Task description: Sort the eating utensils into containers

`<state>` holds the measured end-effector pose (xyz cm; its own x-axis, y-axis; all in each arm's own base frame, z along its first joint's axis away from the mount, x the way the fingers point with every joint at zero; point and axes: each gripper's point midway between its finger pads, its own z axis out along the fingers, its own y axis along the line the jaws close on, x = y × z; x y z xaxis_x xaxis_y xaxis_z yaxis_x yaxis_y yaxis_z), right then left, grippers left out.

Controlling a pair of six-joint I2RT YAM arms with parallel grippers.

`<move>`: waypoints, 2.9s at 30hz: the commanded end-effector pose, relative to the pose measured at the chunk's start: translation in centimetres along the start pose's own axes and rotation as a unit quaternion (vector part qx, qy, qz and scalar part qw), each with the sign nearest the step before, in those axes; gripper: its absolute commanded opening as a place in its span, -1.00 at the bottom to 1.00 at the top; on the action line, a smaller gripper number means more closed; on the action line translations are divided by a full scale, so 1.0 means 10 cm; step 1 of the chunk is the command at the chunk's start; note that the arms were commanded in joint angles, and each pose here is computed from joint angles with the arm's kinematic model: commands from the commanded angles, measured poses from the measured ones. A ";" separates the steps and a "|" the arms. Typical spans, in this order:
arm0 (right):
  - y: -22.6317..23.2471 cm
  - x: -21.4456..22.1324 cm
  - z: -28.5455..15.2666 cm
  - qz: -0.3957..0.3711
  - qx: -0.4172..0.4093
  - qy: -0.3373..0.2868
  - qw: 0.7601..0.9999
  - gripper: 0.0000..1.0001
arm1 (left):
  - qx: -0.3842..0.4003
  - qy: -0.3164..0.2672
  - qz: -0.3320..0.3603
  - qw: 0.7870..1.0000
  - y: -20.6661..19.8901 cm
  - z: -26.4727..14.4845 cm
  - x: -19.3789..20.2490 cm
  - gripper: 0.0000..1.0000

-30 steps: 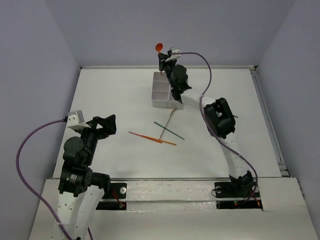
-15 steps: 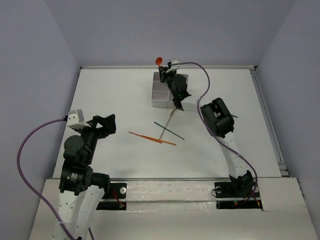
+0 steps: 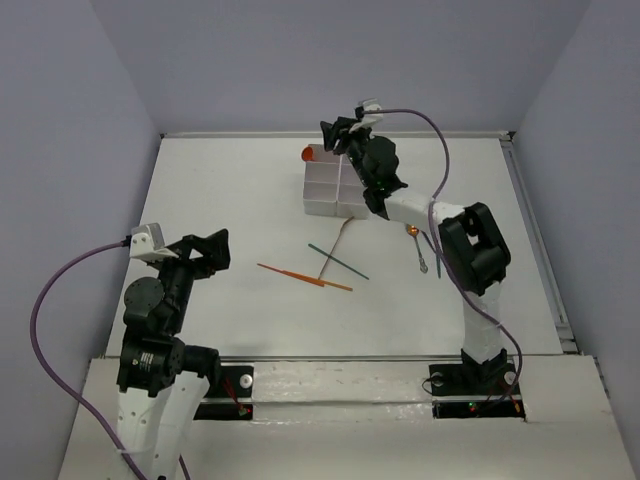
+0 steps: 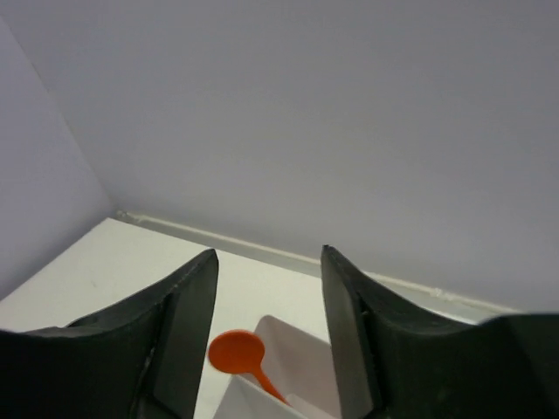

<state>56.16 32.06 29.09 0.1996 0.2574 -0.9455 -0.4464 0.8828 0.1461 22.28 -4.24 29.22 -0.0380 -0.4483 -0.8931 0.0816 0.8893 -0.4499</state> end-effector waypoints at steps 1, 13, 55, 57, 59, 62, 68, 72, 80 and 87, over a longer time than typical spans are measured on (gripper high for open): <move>-0.16 -0.07 -0.35 0.029 0.051 0.072 0.996 -0.04 | 0.025 -0.036 0.004 0.999 -0.11 -0.03 -0.20 0.98; -1.17 0.97 -2.44 0.043 0.248 0.408 0.878 -0.44 | 0.039 -0.031 0.001 0.999 -0.17 -0.06 -0.17 0.98; -1.46 1.41 -3.23 0.084 0.242 0.547 0.797 -0.86 | 0.083 -0.027 -0.002 0.996 -0.34 -0.15 -0.14 0.98; -1.40 1.32 -3.16 0.081 0.229 0.537 0.808 -0.86 | 0.081 -0.027 -0.002 0.996 -0.33 -0.15 -0.15 0.98; -1.33 1.20 -3.07 0.080 0.216 0.521 0.822 -0.86 | 0.081 -0.026 -0.002 0.996 -0.33 -0.14 -0.14 0.98; -1.19 0.96 -2.92 0.079 0.190 0.488 0.848 -0.86 | 0.081 -0.023 -0.001 0.996 -0.33 -0.13 -0.13 0.98; -0.69 0.47 -2.35 0.110 0.078 0.386 0.913 -0.86 | 0.082 -0.016 0.000 0.996 -0.34 -0.11 -0.10 0.98; -0.31 0.00 -1.66 0.113 0.008 0.267 0.957 -0.86 | 0.082 -0.009 0.001 0.997 -0.34 -0.08 -0.07 0.98; 0.17 -0.60 -0.70 0.077 -0.084 0.078 0.990 -0.86 | 0.072 -0.001 0.004 0.997 -0.29 -0.04 -0.03 0.98; 0.19 -0.66 -0.11 0.051 -0.085 -0.002 0.995 -0.86 | 0.064 0.006 0.006 0.998 -0.26 0.01 -0.01 0.98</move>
<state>50.67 30.87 29.36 -0.0816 0.2716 -0.9590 -0.5796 0.7698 0.2673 21.67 -6.48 29.33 -0.0845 -0.4419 -0.8931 0.1862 0.8735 -0.4498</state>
